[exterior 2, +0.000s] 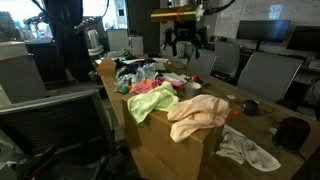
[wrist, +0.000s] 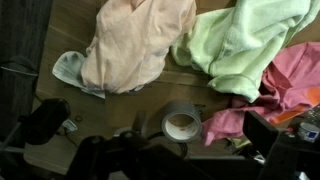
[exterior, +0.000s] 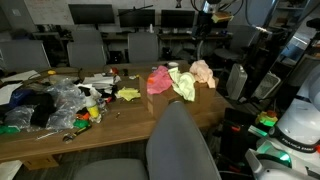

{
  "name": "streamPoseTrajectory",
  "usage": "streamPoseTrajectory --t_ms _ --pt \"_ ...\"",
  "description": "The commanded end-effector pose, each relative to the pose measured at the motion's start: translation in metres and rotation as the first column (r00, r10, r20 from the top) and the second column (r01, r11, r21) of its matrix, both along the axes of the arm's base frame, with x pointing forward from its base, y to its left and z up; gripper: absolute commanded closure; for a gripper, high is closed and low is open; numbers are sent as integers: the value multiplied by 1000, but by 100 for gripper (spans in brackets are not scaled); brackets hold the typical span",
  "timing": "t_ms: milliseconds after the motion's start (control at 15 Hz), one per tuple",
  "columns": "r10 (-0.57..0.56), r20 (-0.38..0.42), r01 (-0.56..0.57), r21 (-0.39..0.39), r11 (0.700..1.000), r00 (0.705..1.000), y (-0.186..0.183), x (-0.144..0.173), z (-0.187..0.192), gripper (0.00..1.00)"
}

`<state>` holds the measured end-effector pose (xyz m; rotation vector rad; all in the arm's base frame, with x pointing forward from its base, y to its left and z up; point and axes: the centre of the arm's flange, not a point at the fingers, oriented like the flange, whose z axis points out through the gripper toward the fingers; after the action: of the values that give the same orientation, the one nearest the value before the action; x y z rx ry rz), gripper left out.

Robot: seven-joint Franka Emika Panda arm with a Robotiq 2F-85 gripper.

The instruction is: Hang the peach and yellow shirts on the back of the chair

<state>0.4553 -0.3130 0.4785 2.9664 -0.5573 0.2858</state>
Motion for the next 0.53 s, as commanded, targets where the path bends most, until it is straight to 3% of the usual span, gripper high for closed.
streamPoseTrajectory --t_ms 0,467 --pt "-98 -24 99 32 995 995 -38 31 -12 0" --pt "-227 -96 238 125 963 969 -80 35 -52 0"
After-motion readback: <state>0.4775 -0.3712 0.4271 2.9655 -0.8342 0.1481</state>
